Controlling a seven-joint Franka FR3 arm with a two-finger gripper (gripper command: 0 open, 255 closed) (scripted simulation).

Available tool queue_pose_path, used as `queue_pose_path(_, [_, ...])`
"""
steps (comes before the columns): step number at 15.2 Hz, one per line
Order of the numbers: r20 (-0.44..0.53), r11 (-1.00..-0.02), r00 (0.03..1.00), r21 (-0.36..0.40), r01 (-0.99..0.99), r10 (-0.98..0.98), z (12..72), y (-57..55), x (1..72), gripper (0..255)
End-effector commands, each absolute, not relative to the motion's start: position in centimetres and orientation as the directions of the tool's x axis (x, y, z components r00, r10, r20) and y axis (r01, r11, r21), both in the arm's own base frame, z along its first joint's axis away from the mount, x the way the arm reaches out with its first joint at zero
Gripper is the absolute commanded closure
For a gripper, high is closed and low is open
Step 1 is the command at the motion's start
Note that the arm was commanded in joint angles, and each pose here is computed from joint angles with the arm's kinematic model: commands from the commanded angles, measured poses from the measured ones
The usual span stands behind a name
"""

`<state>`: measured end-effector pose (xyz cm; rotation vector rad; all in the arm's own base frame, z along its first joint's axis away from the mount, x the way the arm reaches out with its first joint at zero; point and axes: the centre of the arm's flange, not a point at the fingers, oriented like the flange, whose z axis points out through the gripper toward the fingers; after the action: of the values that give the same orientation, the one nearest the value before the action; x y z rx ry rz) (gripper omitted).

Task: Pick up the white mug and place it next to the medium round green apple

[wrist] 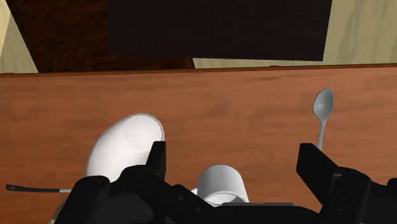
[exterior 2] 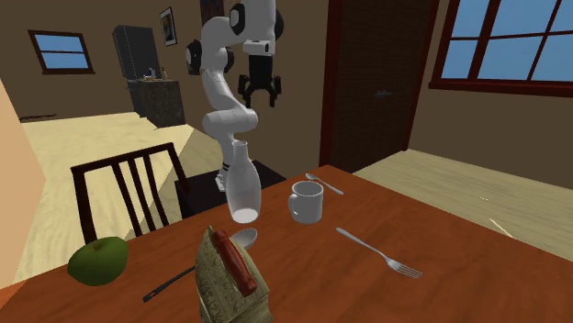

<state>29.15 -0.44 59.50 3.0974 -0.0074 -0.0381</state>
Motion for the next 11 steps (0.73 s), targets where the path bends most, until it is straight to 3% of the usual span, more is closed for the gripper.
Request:
queue_pose_path(1, [-0.024,-0.999,1.0,0.044,-0.004,-0.005,59.5,-0.4,29.1,0])
queue_pose_path(11, [0.003,-1.0,1.0,0.025,-0.007,-0.007,50.8,2.2,38.2,0])
